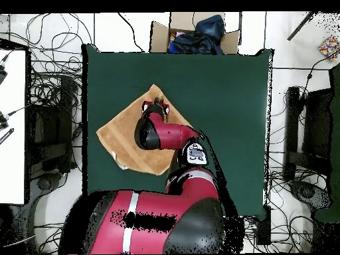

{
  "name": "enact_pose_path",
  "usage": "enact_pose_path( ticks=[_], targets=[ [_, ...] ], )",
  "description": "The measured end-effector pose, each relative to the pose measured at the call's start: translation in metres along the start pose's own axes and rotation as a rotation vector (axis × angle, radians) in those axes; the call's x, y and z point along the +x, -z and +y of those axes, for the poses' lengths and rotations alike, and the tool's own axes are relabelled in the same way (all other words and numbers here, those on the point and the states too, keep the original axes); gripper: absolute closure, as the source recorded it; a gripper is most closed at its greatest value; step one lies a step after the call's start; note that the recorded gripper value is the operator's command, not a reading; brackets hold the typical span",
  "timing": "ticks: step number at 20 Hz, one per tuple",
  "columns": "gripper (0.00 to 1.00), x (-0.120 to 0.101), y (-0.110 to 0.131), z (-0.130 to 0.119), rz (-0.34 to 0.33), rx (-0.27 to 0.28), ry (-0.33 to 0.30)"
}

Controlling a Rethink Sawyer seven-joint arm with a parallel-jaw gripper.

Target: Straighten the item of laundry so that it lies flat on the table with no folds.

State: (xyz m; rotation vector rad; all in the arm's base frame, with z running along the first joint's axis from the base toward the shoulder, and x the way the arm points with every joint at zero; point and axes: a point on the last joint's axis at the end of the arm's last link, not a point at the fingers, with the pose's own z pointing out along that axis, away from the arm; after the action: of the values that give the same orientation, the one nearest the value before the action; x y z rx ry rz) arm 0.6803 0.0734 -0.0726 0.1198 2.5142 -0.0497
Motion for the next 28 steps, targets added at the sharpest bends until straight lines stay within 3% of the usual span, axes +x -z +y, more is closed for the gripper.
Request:
enact_pose_path(
  ticks=[1,4,5,10,12,16,20,23,28],
  targets=[
    [1.00,0.000,-0.003,-0.002,-0.042,0.004,-0.001],
    [1.00,0.004,-0.009,-0.006,-0.069,0.016,-0.013],
    [0.00,0.001,-0.010,-0.005,-0.061,0.038,-0.019],
    [0.00,-0.003,-0.009,-0.005,-0.009,0.055,-0.026],
    [0.00,-0.008,-0.005,-0.008,0.050,0.061,-0.035],
    [0.00,-0.019,0.017,-0.012,0.225,0.075,-0.051],
    [0.00,-0.039,0.057,-0.014,0.396,0.085,-0.063],
    [0.00,-0.057,0.080,-0.014,0.422,0.086,-0.069],
    [0.00,-0.087,0.110,-0.016,0.379,0.086,-0.078]
  ],
)
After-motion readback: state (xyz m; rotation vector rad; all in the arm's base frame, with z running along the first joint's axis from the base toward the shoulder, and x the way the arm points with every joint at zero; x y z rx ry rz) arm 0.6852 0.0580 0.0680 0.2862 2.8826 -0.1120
